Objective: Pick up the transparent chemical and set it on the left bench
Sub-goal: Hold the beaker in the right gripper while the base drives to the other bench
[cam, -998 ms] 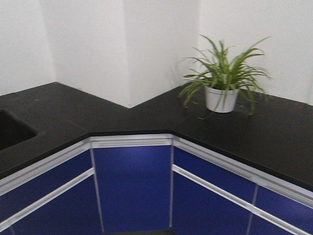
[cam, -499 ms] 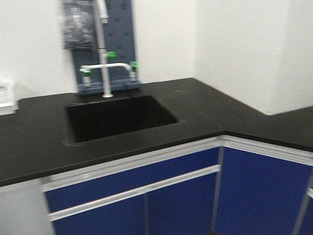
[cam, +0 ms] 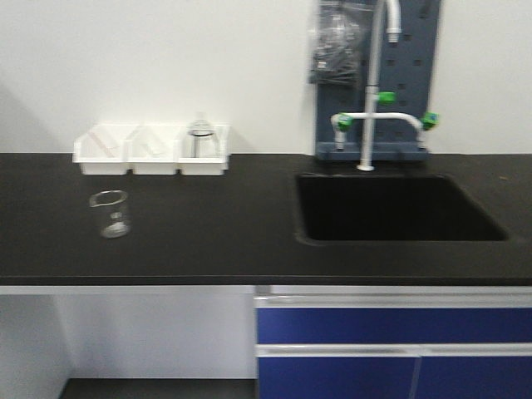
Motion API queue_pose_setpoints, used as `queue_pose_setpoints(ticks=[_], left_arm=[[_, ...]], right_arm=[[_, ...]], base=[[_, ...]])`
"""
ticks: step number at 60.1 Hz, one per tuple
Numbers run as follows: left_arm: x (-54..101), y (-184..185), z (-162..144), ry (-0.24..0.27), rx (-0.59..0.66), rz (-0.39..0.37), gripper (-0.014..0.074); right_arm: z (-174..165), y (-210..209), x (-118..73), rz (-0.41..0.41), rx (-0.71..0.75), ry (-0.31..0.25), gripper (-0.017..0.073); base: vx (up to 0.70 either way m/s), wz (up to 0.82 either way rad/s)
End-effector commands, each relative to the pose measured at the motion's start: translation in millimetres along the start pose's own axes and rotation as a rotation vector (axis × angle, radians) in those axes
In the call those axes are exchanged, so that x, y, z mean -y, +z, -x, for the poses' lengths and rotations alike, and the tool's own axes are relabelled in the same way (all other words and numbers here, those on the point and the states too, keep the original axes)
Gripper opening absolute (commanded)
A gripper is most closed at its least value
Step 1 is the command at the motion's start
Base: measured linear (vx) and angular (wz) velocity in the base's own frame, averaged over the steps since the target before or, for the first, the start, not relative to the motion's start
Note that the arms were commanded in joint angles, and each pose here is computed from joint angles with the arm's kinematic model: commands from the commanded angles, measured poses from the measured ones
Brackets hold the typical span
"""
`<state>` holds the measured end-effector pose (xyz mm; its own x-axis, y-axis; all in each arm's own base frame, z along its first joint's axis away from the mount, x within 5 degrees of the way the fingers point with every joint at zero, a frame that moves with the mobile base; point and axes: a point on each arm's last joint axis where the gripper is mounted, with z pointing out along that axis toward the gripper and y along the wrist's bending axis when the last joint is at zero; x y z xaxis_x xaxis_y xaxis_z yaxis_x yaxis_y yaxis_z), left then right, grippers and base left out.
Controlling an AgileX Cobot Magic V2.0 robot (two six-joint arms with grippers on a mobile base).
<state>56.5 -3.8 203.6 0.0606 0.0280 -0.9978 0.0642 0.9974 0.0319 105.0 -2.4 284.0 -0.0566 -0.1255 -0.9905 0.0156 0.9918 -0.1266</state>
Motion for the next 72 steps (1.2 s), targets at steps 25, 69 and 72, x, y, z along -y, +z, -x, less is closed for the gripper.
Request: queue_pose_setpoints(ticks=[25,69,72], left_arm=[[-0.1,-1.3,2.8,-0.009,0.081,0.002,-0.0003],[-0.1,-1.3,2.8,-0.009,0.081,0.002,-0.0003],[-0.1,-1.3,2.8,-0.009,0.081,0.002,-0.0003]], right_arm=[[15.3,-0.2,-0.3,0.014,0.092,-0.004,0.0010],[15.3,-0.2,-0.3,0.014,0.092,-0.004,0.0010],[15.3,-0.2,-0.3,0.014,0.092,-0.004,0.0010]], base=[[0.13,0.45],[0.26,0.16],[0.36,-0.01]])
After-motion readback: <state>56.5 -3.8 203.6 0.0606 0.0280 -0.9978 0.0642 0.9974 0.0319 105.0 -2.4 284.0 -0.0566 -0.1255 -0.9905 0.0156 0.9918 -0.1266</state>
